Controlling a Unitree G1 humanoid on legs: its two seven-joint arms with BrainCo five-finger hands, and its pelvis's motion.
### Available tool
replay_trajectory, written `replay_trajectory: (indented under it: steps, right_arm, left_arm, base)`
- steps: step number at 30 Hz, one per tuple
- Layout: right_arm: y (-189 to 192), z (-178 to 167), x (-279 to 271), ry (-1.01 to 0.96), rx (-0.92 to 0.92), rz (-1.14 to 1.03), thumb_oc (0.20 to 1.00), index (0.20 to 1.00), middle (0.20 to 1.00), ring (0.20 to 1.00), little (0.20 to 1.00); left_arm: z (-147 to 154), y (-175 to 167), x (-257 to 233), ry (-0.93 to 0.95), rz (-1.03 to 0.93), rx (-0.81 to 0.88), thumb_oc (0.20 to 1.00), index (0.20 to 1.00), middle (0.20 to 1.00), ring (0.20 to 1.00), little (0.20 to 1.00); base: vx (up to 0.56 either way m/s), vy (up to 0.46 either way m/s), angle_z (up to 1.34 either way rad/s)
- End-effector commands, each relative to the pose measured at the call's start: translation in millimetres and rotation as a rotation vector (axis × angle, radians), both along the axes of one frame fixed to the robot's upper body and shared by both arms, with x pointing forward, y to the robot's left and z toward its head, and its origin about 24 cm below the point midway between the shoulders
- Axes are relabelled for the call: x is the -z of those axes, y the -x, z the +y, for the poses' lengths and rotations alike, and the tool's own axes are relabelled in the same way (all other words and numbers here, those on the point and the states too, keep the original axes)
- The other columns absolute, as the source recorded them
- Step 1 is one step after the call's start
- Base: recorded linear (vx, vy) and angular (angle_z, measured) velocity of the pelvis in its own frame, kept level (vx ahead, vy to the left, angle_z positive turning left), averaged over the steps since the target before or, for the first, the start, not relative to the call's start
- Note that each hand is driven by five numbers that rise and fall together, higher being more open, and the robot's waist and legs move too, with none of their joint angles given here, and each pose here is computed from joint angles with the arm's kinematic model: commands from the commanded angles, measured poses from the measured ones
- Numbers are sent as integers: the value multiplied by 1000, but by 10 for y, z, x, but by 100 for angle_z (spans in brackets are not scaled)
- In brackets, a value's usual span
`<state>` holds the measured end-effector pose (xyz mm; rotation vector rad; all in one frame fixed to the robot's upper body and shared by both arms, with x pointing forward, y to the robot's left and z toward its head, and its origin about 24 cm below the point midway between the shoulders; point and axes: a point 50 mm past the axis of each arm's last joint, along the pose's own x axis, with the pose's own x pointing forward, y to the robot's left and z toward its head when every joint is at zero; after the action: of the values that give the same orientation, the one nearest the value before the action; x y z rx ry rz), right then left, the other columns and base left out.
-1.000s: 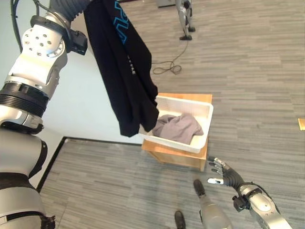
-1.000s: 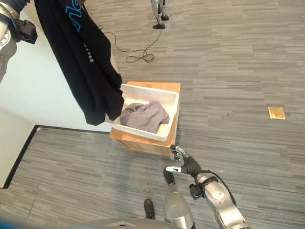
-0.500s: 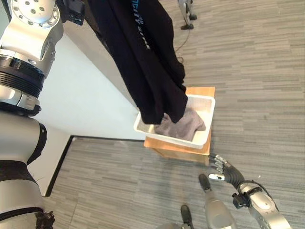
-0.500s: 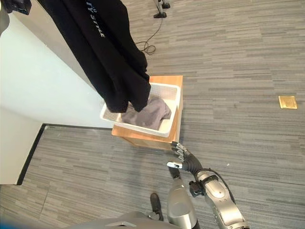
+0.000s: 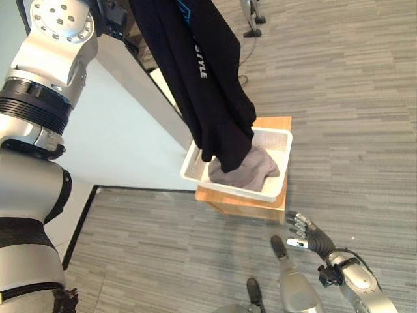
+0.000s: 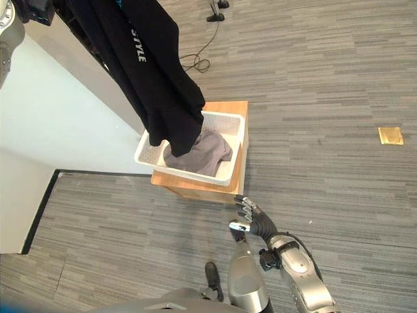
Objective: Pick up bed clothes into laundry basket.
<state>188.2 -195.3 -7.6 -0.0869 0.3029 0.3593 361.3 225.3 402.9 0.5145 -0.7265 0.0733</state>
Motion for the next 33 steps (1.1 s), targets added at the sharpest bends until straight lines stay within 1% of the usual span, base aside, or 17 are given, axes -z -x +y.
replay_trajectory:
  steps: [1, 2, 3, 5, 6, 7, 10, 12, 16, 19, 20, 22, 23, 24, 25, 27, 33]
  right_arm:
    - [-5, 27, -142, -30, -25, -69, 1000, 1000, 1000, 1000, 1000]
    - [13, 37, -124, -33, -26, -62, 1000, 1000, 1000, 1000, 1000]
    - [15, 36, -124, -32, -26, -61, 1000, 1000, 1000, 1000, 1000]
    - [45, 52, -92, -46, -19, -49, 1000, 1000, 1000, 1000, 1000]
    - [48, 87, -78, -60, -21, -49, 1000, 1000, 1000, 1000, 1000]
    - [51, 83, -76, -58, -22, -47, 1000, 1000, 1000, 1000, 1000]
    - [50, 110, -65, -56, -34, -48, 1000, 1000, 1000, 1000, 1000]
    - [48, 138, -60, -57, -50, -47, 1000, 1000, 1000, 1000, 1000]
    - [42, 150, -64, -51, -57, -52, 1000, 1000, 1000, 1000, 1000]
    - [36, 160, -67, -50, -53, -57, 1000, 1000, 1000, 1000, 1000]
    - [36, 160, -67, -50, -53, -57, 1000, 1000, 1000, 1000, 1000]
    - [23, 165, -81, -45, -54, -66, 1000, 1000, 1000, 1000, 1000]
    - [25, 164, -80, -45, -54, -65, 1000, 1000, 1000, 1000, 1000]
    - [25, 162, -100, -41, -53, -77, 1000, 1000, 1000, 1000, 1000]
    - [27, 161, -100, -40, -54, -76, 1000, 1000, 1000, 1000, 1000]
    - [32, 155, -105, -33, -51, -80, 1000, 1000, 1000, 1000, 1000]
    - [60, 133, -153, -33, -38, -98, 1000, 1000, 1000, 1000, 1000]
  left_arm:
    - [393, 152, -186, 141, -111, -116, 200, 200, 200, 200, 200]
    - [421, 102, -62, 150, -83, -130, 200, 200, 200, 200, 200]
    - [425, 102, -53, 151, -83, -131, 200, 200, 200, 200, 200]
    - [378, 12, 179, 135, -35, -122, 200, 200, 200, 200, 200]
    - [344, -73, 422, 157, 16, -106, 200, 200, 200, 200, 200]
    - [349, -72, 434, 159, 18, -107, 200, 200, 200, 200, 200]
    - [275, -182, 756, 166, 98, -99, 200, 200, 200, 200, 200]
    - [217, -257, 1017, 133, 176, -105, 200, 200, 200, 200, 200]
    - [146, -286, 1151, 114, 209, -94, 200, 200, 200, 200, 200]
    - [73, -327, 1400, 62, 284, -94, 200, 200, 200, 200, 200]
    - [74, -327, 1402, 62, 284, -94, 200, 200, 200, 200, 200]
    - [-24, -328, 1558, -24, 333, -69, 200, 200, 200, 200, 200]
    - [-23, -327, 1561, -24, 333, -69, 200, 200, 200, 200, 200]
    - [-138, -301, 1686, -49, 355, -16, 200, 200, 200, 200, 200]
    - [-137, -299, 1690, -49, 356, -16, 200, 200, 200, 200, 200]
    - [-261, -263, 1804, -73, 376, 43, 200, 200, 200, 200, 200]
    - [-771, -48, 2086, -141, 417, 296, 200, 200, 200, 200, 200]
  base:
    - [-102, -41, -30]
    - [-21, -26, -25]
    - [-35, -41, -30]
    - [-37, -37, -28]
    - [-36, -33, -20]
    - [-46, -30, -10]
    - [-42, -21, -4]
    - [-43, -8, 2]
    - [-39, -12, 2]
    - [-44, -8, 6]
    - [-45, -2, 3]
    - [0, 0, 0]
    - [0, 0, 0]
    - [0, 0, 0]
    - [0, 0, 0]
    - [-15, 3, 4]
    - [-21, -5, 5]
